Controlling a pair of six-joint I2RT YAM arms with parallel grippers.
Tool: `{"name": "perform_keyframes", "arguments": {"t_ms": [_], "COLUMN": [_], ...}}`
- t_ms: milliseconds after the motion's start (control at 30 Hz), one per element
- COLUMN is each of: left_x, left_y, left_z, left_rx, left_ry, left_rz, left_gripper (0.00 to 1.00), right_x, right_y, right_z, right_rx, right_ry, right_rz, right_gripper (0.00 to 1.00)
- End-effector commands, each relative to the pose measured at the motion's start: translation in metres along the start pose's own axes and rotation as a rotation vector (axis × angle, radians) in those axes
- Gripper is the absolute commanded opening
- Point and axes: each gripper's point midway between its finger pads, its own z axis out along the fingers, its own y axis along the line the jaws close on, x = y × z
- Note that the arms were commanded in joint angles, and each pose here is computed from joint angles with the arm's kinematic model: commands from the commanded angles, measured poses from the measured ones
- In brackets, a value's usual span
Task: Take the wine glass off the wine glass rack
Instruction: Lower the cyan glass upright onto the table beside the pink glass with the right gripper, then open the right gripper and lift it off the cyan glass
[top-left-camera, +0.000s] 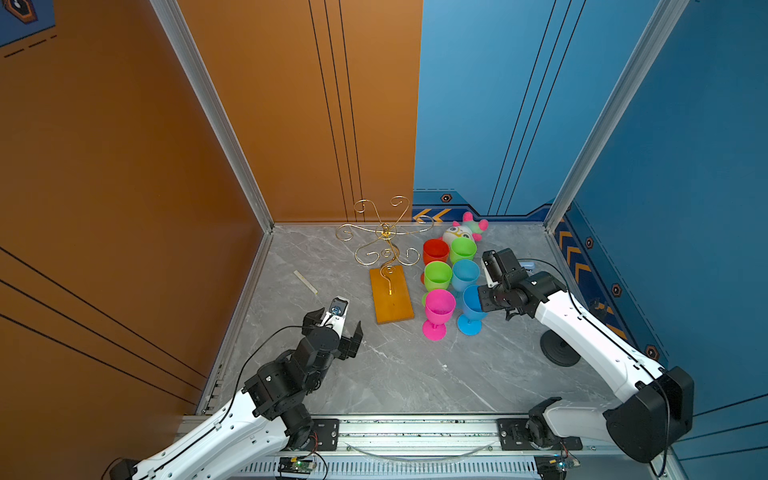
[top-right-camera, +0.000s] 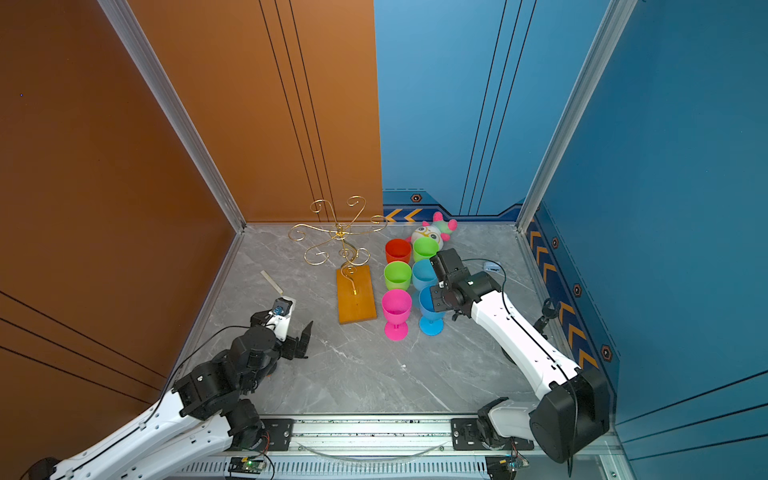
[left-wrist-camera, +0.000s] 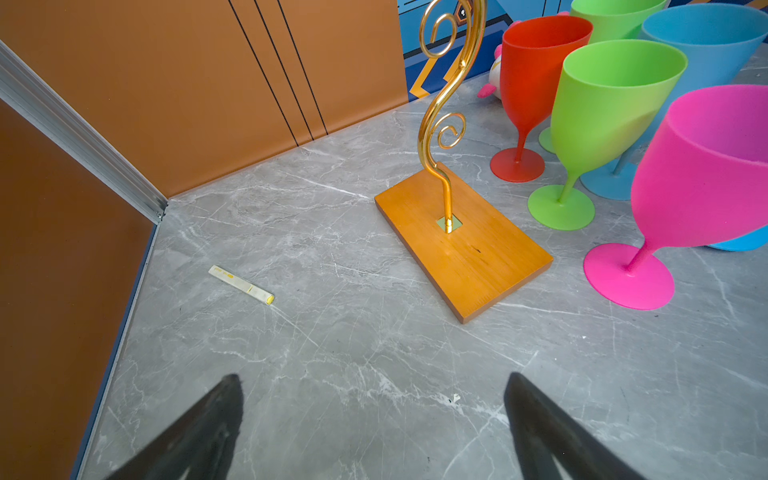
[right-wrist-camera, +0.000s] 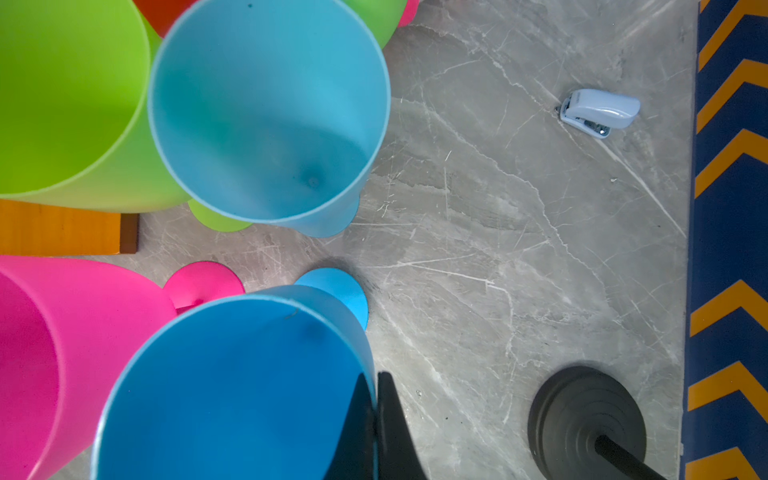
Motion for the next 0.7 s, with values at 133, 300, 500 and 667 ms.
{"name": "perform_keyframes", "arguments": {"t_ms": [133,300,500,667], "left_x": [0.006,0.0068,0.0066,0.0068], "left_y": [0.0038,0.0043,0.0084,0.0078], "left_z": [0.0012,0.0015,0.002,0.0029], "left_rx": [-0.017,-0.021,-0.047,-0.046], "left_ry": [0.015,0.017,0.009,0.006], "left_rz": [0.002,0.004,-0.001,0.002], "left_gripper": [0.98,0.98,0.98,0.98], "right_x": [0.0013,0.004,0.0053,0.005], "right_y": [0.0023,0.0049,0.0081,0.0082], "right_z": [0.009,0.0119,0.0135,0.0107], "right_rx": [-0.01,-0.021,-0.037,-0.042], "right_ry": [0.006,0.019,0.027,0.025], "right_rz": [0.031,0.032,0.037,0.037], "right_gripper": [0.0,0.0,0.04,0.14]}}
